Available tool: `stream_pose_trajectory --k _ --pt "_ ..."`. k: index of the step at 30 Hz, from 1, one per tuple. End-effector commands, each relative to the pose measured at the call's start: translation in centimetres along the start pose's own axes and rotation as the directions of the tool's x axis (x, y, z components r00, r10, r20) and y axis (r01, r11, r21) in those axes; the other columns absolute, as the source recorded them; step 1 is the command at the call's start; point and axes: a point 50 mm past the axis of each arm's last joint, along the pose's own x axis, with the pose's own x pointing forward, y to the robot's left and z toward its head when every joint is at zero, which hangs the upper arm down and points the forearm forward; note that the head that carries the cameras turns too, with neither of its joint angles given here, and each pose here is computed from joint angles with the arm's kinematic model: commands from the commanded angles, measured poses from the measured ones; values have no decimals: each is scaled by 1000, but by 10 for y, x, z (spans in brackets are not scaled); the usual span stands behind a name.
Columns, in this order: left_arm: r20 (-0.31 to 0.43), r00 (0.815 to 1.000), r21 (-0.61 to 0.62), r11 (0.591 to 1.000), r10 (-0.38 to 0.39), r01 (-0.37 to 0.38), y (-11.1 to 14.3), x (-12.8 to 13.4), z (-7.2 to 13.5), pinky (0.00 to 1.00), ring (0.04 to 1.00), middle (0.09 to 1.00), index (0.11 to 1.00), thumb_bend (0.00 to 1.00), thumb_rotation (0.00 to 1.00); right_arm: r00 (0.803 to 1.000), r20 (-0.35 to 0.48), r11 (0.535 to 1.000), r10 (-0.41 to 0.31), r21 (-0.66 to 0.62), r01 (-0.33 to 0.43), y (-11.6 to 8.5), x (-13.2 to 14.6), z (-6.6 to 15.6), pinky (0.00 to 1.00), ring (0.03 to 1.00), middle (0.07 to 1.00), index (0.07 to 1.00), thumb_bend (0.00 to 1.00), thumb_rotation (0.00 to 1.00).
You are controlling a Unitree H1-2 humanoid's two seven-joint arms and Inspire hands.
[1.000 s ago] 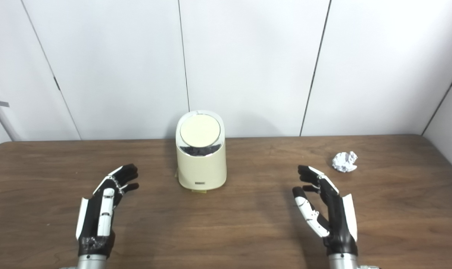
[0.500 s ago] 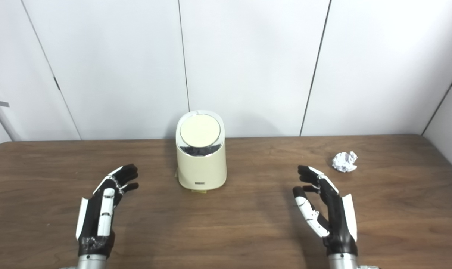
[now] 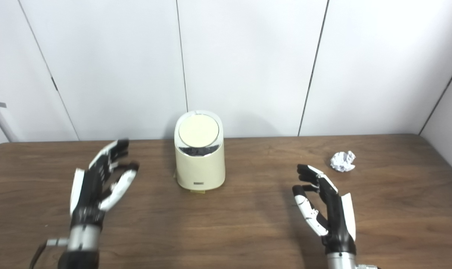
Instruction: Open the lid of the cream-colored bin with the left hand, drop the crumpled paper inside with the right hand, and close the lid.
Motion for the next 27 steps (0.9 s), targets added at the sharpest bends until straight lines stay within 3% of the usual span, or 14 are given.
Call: stream_pose_trajectory --k 1,7,17,23,27 --pt "52 999 7 1000 -14 14 -2 26 23 742 843 850 859 735 410 1000 22 999 -10 32 10 10 0 2 631 729 747 729 218 631" --pt "-17 997 80 994 -77 78 -13 63 39 793 872 875 905 864 400 999 33 999 -7 35 5 11 0 1 637 734 752 735 236 636" --pt "-105 984 140 977 -145 159 -34 96 58 775 912 935 972 947 346 1000 30 1000 -6 30 5 12 0 1 634 731 749 735 238 655" --pt "-108 986 244 958 -129 152 -45 106 61 722 890 937 975 962 287 1000 25 1000 -9 26 8 13 0 2 630 725 745 730 238 665" --pt "-120 985 265 953 -121 150 -52 111 59 751 910 964 989 958 246 1000 26 999 -9 32 8 14 -1 3 635 728 748 733 257 678"
